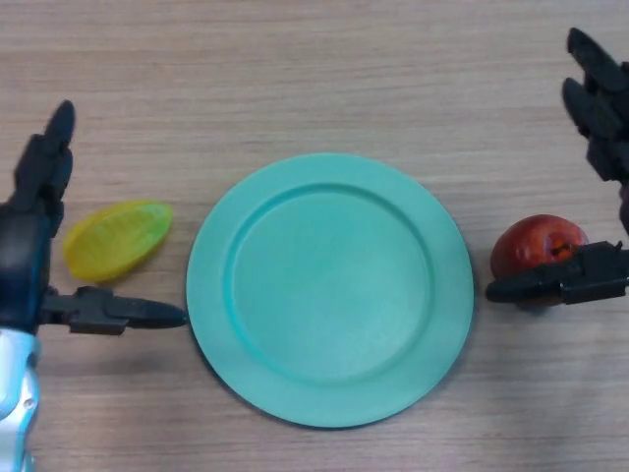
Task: Pick up the yellow starfruit and place it on the plate
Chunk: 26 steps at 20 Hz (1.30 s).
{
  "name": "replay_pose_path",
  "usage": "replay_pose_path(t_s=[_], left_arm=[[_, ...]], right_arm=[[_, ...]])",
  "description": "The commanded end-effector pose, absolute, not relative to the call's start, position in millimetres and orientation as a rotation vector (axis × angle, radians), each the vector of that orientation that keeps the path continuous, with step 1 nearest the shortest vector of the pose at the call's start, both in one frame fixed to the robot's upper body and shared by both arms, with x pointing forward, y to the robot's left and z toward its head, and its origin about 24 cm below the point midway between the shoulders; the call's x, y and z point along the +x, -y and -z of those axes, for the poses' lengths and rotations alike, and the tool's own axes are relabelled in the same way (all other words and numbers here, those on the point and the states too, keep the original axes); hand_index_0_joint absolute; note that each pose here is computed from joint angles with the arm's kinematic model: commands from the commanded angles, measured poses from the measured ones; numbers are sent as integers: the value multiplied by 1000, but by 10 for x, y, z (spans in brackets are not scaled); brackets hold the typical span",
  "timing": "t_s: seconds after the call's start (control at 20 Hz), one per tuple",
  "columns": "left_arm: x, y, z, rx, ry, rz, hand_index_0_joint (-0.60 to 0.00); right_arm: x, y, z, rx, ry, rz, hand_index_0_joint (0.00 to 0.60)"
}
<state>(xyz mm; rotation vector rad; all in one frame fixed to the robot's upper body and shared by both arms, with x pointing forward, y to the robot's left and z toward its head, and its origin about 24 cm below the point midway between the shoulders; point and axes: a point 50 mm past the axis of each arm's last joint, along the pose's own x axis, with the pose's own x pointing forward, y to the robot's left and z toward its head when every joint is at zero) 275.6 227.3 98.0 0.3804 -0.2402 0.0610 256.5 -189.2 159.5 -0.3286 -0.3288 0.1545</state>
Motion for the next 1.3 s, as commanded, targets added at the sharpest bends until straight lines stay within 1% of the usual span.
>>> replay_pose_path(t_s=[0.05, 0.1, 0.2, 0.35, 0.5, 0.55, 0.6, 0.65, 0.7, 0.75, 0.8, 0.85, 0.9, 0.95, 1.0, 1.05, 1.15, 1.2, 1.25, 1.3], left_arm=[[2769, -2354, -1260, 489, 461, -124, 0], [2805, -2381, -1213, 498, 443, -125, 0], [2879, -2408, -1175, 514, 431, -129, 0], [2973, -2460, -1114, 536, 397, -133, 0], [3052, -2487, -1023, 590, 364, -150, 0], [3063, -2485, -1002, 604, 352, -146, 0], [3080, -2486, -980, 647, 344, -138, 0], [3083, -2488, -979, 657, 346, -138, -50], [3089, -2492, -978, 676, 354, -145, -200], [3097, -2495, -974, 699, 359, -150, -300], [3109, -2496, -955, 738, 357, -144, -252], [3111, -2496, -942, 755, 353, -137, -249], [3104, -2499, -923, 776, 346, -128, -400], [3092, -2502, -902, 802, 336, -120, -500], [3063, -2516, -893, 845, 312, -109, -590], [3042, -2524, -902, 849, 306, -109, -600], [2993, -2514, -969, 824, 327, -123, -600], [2949, -2511, -1023, 775, 335, -143, -600], [2934, -2506, -1047, 761, 343, -147, -600], [2892, -2509, -1091, 709, 341, -143, -600]], right_arm=[[2441, 1982, -1912, -301, 517, -99, 0], [2423, 1987, -1911, -294, 519, -95, 0], [2407, 1984, -1880, -274, 509, -94, 0], [2387, 1998, -1902, -259, 509, -84, 0], [2398, 2001, -1888, -270, 508, -78, 0], [2396, 1998, -1888, -273, 508, -78, 0], [2393, 1997, -1905, -267, 509, -80, 0], [2393, 1998, -1911, -266, 510, -80, 0], [2392, 1998, -1912, -266, 513, -79, 0], [2390, 1997, -1911, -266, 515, -78, 0], [2388, 1995, -1905, -266, 517, -77, 0], [2388, 1993, -1903, -266, 517, -77, 0], [2388, 1992, -1903, -264, 517, -78, 0], [2390, 1989, -1905, -262, 515, -81, 0], [2390, 1979, -1906, -259, 507, -91, 0], [2393, 1972, -1916, -261, 509, -95, 0], [2398, 1961, -1934, -269, 521, -98, 0], [2396, 1953, -1920, -267, 523, -100, 0], [2401, 1948, -1921, -264, 524, -100, 0], [2412, 1943, -1928, -251, 526, -100, 0]])
